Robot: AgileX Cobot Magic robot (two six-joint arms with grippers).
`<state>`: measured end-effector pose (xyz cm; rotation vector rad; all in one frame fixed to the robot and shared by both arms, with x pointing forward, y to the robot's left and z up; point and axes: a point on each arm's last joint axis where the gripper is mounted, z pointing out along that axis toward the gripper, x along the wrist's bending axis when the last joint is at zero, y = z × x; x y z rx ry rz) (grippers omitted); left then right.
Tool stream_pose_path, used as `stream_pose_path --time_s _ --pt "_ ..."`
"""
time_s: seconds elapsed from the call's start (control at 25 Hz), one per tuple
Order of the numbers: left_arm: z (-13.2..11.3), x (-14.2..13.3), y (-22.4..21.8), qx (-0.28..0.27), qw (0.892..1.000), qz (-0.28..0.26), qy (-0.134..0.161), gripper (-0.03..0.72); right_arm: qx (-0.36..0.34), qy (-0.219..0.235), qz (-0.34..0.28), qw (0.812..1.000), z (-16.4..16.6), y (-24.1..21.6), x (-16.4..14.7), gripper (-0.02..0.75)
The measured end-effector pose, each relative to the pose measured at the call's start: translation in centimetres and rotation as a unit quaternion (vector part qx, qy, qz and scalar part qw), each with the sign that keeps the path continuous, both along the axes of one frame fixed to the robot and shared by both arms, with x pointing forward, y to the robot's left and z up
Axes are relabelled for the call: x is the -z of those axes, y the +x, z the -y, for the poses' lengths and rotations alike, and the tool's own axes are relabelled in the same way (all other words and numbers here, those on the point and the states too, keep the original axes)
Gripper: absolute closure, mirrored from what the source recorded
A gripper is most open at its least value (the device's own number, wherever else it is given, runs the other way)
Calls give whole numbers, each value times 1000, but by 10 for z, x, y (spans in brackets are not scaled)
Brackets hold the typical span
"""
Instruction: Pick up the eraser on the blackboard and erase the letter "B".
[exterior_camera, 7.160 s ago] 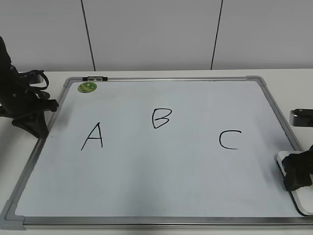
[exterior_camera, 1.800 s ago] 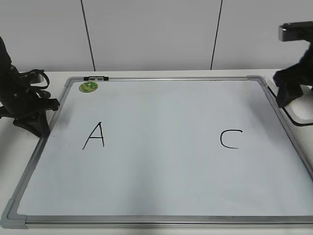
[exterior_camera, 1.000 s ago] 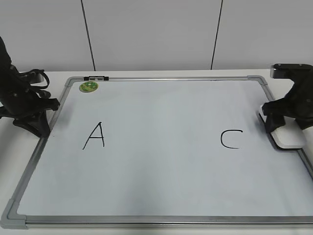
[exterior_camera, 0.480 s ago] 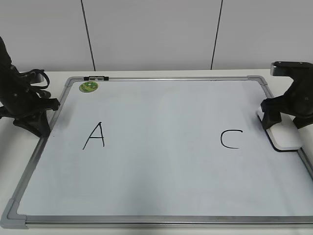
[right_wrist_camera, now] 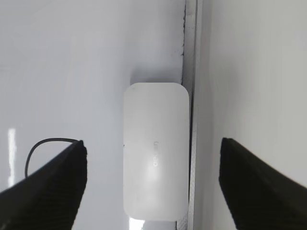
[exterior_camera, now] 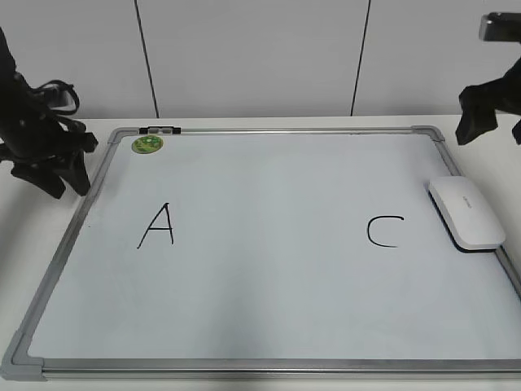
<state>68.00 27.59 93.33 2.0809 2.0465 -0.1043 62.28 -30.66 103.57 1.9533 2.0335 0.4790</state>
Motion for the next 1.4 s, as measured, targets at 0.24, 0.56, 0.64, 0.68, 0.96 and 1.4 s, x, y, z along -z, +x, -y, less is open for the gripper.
stream_pose_path --time_s 0.24,0.56,0.64,0.68,0.96,1.4 --pt "1 -62 -1 17 1000 23 -5 300 -10 -2 10 1000 -2 -34 -57 106" --pt "28 -152 -41 48 992 114 -11 295 -21 -15 43 999 -3 -101 -112 126" --pt "34 -172 -62 60 990 129 -13 295 -24 -23 51 998 -3 -120 -120 134" --pt "36 -184 -74 64 988 140 -15 295 -26 -27 54 998 -3 -131 -123 136" --pt "28 -229 -171 62 980 190 -19 295 -28 -37 93 995 -5 -216 -127 142" --pt "6 -219 -311 58 968 243 3 298 -18 -36 172 984 -9 -327 -92 143"
